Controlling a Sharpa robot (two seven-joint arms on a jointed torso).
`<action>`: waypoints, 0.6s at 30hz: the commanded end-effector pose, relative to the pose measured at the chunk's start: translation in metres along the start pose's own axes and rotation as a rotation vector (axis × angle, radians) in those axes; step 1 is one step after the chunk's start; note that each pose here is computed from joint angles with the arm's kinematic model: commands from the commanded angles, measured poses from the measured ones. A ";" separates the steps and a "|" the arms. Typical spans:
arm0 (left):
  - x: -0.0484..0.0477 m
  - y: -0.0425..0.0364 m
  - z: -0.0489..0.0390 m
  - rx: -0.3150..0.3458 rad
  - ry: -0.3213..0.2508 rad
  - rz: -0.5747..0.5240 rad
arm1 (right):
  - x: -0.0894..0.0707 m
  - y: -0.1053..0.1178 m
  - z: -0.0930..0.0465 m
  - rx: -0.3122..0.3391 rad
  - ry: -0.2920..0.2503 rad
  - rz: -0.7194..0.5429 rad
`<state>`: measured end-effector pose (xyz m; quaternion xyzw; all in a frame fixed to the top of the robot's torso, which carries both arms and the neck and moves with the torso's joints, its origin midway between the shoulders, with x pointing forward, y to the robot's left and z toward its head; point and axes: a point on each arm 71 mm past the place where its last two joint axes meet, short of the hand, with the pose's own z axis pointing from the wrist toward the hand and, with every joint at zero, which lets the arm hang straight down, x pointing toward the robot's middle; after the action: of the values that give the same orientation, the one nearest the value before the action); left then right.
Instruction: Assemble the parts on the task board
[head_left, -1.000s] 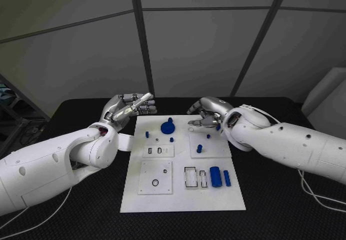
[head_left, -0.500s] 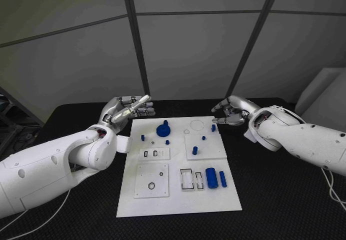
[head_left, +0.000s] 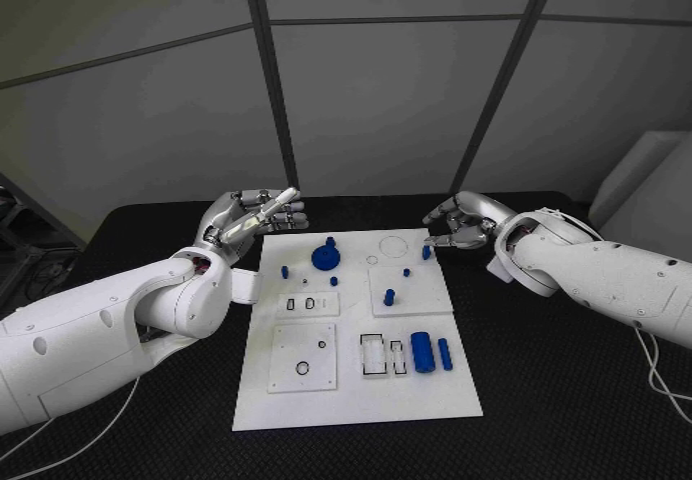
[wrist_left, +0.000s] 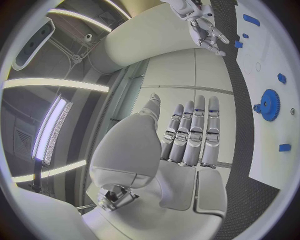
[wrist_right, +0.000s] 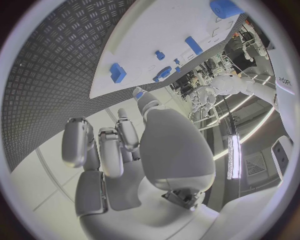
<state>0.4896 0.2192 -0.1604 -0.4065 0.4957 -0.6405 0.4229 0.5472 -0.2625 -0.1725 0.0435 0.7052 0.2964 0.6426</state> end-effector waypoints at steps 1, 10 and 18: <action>0.0012 -0.0014 0.0004 0.012 0.015 -0.002 | 0.006 -0.001 0.001 0.005 0.053 0.007; 0.0006 -0.0013 0.0004 0.012 0.013 -0.001 | 0.012 -0.003 0.000 0.016 0.079 -0.001; 0.0005 -0.0010 0.0007 0.012 0.013 -0.001 | 0.014 -0.004 0.001 0.025 0.085 -0.006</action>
<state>0.4902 0.2201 -0.1609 -0.4068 0.4957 -0.6400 0.4234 0.5468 -0.2603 -0.1869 0.0411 0.7303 0.2899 0.6172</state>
